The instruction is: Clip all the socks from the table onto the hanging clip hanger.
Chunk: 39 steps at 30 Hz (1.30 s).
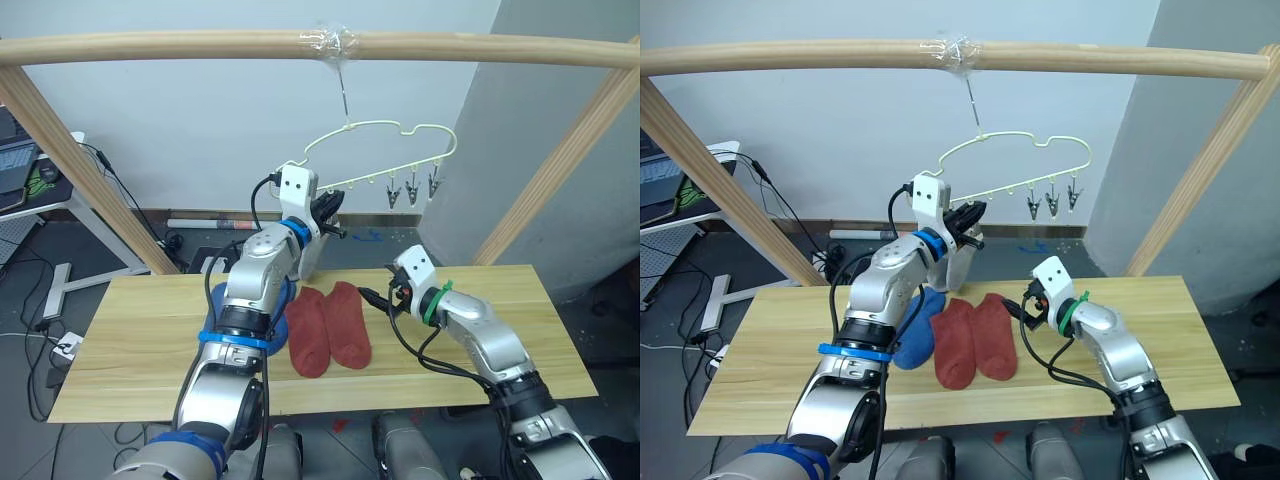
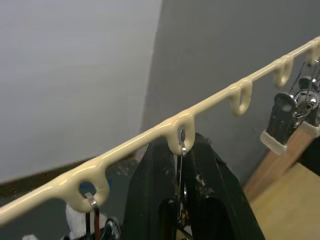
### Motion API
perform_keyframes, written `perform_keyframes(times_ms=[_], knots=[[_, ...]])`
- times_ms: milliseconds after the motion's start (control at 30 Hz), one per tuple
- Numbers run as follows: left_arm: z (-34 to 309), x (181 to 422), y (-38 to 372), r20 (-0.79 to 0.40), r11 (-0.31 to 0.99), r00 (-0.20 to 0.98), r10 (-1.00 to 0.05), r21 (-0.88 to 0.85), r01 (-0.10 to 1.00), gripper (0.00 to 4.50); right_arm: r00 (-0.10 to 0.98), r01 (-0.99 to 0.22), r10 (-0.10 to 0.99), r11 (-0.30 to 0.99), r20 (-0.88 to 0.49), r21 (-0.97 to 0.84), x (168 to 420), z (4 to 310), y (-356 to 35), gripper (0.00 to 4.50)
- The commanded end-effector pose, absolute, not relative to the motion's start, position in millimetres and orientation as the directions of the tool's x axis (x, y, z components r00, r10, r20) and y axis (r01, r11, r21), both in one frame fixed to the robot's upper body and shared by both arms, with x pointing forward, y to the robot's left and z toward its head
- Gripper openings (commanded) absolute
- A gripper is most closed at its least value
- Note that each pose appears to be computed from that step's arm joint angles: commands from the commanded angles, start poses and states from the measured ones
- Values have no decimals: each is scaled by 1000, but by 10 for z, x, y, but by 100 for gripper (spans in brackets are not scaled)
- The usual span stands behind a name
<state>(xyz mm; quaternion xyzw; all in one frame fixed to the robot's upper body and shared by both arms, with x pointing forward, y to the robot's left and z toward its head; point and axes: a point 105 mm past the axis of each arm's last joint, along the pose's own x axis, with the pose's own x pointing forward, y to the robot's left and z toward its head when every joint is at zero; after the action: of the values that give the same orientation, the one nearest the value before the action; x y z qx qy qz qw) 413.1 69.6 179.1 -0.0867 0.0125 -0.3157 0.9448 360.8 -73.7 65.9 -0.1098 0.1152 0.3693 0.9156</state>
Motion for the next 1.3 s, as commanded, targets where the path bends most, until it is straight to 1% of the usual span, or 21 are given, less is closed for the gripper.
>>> perform_keyframes(times_ms=[33, 133, 200, 233, 300, 367, 433, 533, 633, 800, 900, 933, 967, 1033, 1067, 1100, 1167, 1300], knots=[[1948, 4023, 699, 17, 719, 750, -662, -267, 641, 0, 677, -726, 666, 675, -312, -134, 3676, 545, -562, 450], [1984, 3982, 744, 5, 702, 738, -675, -303, 644, 0, 658, -740, 673, 662, -337, -122, 3688, 411, -459, 450], [1967, 4007, 822, -10, 731, 762, -647, -294, 616, 0, 661, -722, 677, 691, -325, -30, 3705, 333, -381, 450], [1945, 4004, 860, -16, 736, 767, -642, -296, 609, 0, 647, -732, 683, 681, -340, -25, 3684, 251, -331, 450], [1894, 3977, 916, -42, 741, 763, -645, -275, 612, 0, 609, -752, 686, 659, -399, -14, 3615, 46, -259, 450], [1889, 3940, 935, -49, 734, 753, -656, -275, 621, 0, 573, -772, 661, 635, -485, -46, 3542, -169, -279, 450], [1900, 3921, 936, -46, 725, 747, -663, -286, 626, 0, 560, -781, 641, 620, -525, -77, 3520, -266, -314, 450], [1941, 3934, 951, -25, 723, 753, -657, -304, 620, 0, 585, -755, 588, 647, -558, -109, 3522, -387, -475, 386], [1964, 3950, 969, -13, 720, 758, -652, -323, 614, 0, 585, -759, 564, 634, -583, -149, 3493, -459, -640, 282], [1939, 3939, 969, -21, 713, 748, -663, -322, 623, 0, 563, -791, 596, 590, -573, -162, 3416, -431, -728, 100], [1936, 3940, 971, -21, 712, 748, -664, -324, 623, 0, 556, -802, 605, 570, -569, -178, 3380, -408, -781, 2], [1935, 3940, 971, -22, 711, 747, -664, -324, 623, 0, 556, -805, 608, 565, -568, -183, 3371, -400, -796, 2], [1934, 3941, 972, -22, 708, 745, -666, -331, 624, 0, 565, -807, 623, 553, -540, -206, 3369, -323, -816, 2], [1939, 3928, 956, -19, 676, 728, -686, -388, 627, 0, 576, -816, 683, 447, -448, -367, 3355, 2, -833, 2], [1950, 3916, 946, -13, 651, 716, -697, -429, 626, 0, 574, -798, 712, 375, -404, -472, 3330, 190, -826, 2], [1960, 3907, 940, -9, 634, 709, -705, -455, 625, 0, 568, -779, 729, 327, -382, -535, 3301, 299, -815, 2], [1975, 3894, 934, -8, 619, 700, -714, -475, 626, 0, 565, -744, 743, 271, -359, -610, 3268, 427, -814, 2], [2060, 3876, 944, 9, 557, 675, -737, -557, 616, 0, 599, -537, 777, 209, -195, -818, 3254, 966, -814, 2]])
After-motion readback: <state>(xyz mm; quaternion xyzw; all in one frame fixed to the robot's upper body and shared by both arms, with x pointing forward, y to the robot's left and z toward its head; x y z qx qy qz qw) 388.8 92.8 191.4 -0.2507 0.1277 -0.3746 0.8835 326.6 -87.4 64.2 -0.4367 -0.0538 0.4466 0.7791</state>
